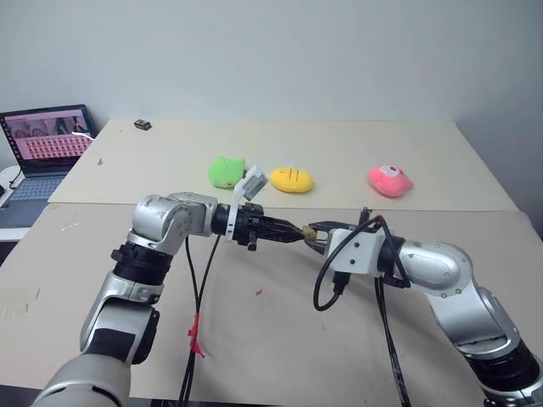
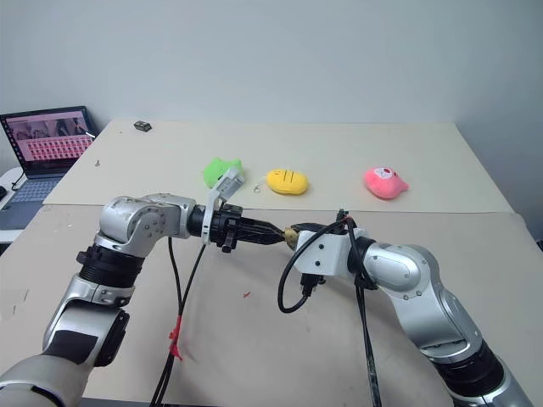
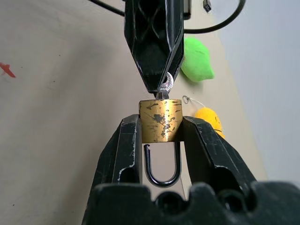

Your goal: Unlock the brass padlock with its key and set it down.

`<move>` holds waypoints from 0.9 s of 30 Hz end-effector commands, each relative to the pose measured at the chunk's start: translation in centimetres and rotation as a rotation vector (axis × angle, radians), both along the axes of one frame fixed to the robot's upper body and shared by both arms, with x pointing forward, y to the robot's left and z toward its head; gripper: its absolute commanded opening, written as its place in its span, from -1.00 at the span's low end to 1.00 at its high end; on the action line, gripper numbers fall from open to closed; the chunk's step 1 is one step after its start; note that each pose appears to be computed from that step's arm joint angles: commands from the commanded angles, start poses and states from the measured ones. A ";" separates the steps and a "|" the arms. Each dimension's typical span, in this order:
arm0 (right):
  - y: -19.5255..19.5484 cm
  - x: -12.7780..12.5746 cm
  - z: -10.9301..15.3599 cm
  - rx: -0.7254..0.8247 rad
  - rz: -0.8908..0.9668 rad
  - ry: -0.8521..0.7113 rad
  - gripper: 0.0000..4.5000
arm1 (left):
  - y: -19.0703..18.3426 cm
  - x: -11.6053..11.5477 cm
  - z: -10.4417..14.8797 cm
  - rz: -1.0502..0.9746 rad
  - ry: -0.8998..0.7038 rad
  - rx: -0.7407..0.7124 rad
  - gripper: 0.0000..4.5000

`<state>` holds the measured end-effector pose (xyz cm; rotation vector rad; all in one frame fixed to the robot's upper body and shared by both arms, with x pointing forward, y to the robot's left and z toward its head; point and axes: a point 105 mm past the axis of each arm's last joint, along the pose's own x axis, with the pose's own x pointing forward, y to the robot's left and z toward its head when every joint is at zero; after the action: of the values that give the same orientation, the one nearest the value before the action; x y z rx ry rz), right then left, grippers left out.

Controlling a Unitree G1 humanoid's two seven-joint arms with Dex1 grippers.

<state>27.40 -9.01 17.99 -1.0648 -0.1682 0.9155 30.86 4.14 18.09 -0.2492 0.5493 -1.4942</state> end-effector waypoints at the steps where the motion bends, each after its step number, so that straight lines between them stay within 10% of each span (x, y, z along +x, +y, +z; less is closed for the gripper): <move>1: 0.4 -0.3 1.4 0.017 0.016 -0.064 -0.59 | 0.0 -0.1 3.9 -0.012 0.066 -0.139 0.06; 27: 0.7 -0.2 3.0 0.039 0.022 -0.097 -0.59 | -0.9 0.1 1.7 0.012 0.054 -0.069 0.06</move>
<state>27.63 -8.91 18.34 -1.0618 -0.1638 0.9129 31.25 3.74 19.30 -0.3580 0.5497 -1.4693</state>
